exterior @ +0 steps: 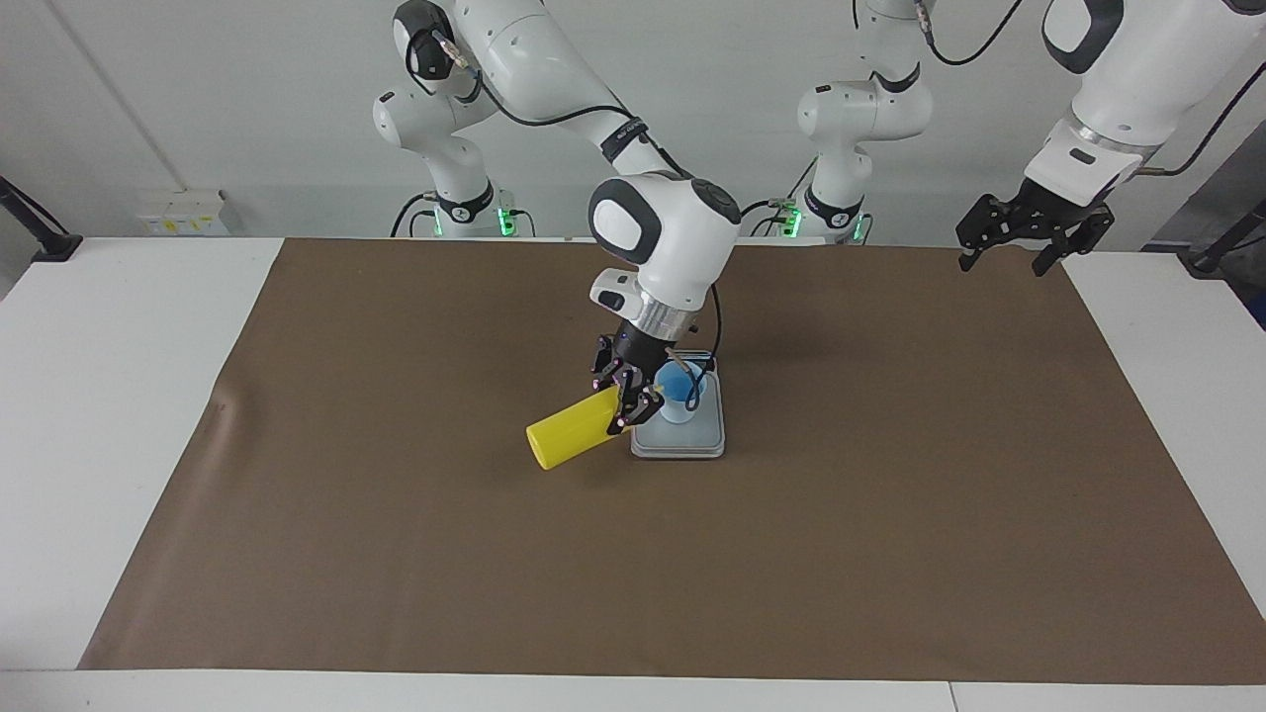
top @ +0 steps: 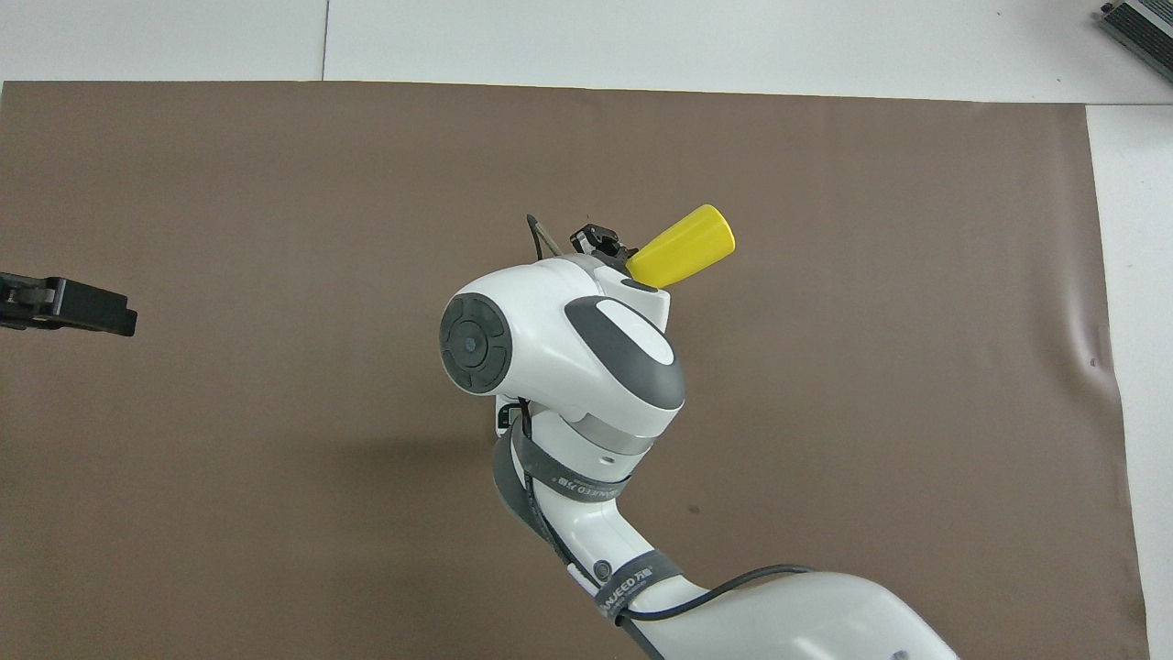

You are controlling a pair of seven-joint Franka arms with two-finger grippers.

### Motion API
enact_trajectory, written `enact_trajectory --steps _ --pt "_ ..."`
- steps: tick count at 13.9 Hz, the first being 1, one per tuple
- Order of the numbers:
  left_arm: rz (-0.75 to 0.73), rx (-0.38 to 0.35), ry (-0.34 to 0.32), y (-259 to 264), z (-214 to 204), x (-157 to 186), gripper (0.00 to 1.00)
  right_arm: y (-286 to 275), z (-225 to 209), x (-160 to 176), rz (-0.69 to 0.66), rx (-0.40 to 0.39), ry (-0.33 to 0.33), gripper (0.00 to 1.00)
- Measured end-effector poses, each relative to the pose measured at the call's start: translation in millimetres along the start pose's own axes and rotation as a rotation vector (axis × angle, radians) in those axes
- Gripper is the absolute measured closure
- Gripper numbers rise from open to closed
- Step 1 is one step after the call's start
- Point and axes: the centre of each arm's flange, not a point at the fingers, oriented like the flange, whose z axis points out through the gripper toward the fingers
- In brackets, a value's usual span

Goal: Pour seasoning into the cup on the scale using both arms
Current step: 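Hold the yellow bottle tilted above the blue cup with the right gripper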

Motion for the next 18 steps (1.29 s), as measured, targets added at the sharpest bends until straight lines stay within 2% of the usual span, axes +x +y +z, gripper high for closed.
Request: enact_trajectory --steps 6,10,18 --pt "0.0 0.0 0.0 0.0 0.0 0.0 0.0 1.2 -19.0 -14.9 -0.079 0.054 0.16 0.47" --pt "0.0 0.0 0.0 0.0 0.0 0.0 0.0 1.0 -21.1 -16.8 -0.087 0.065 0.185 0.47" --pt "0.0 0.0 0.0 0.0 0.0 0.0 0.0 2.9 -22.8 -34.6 -0.025 0.079 0.184 0.47"
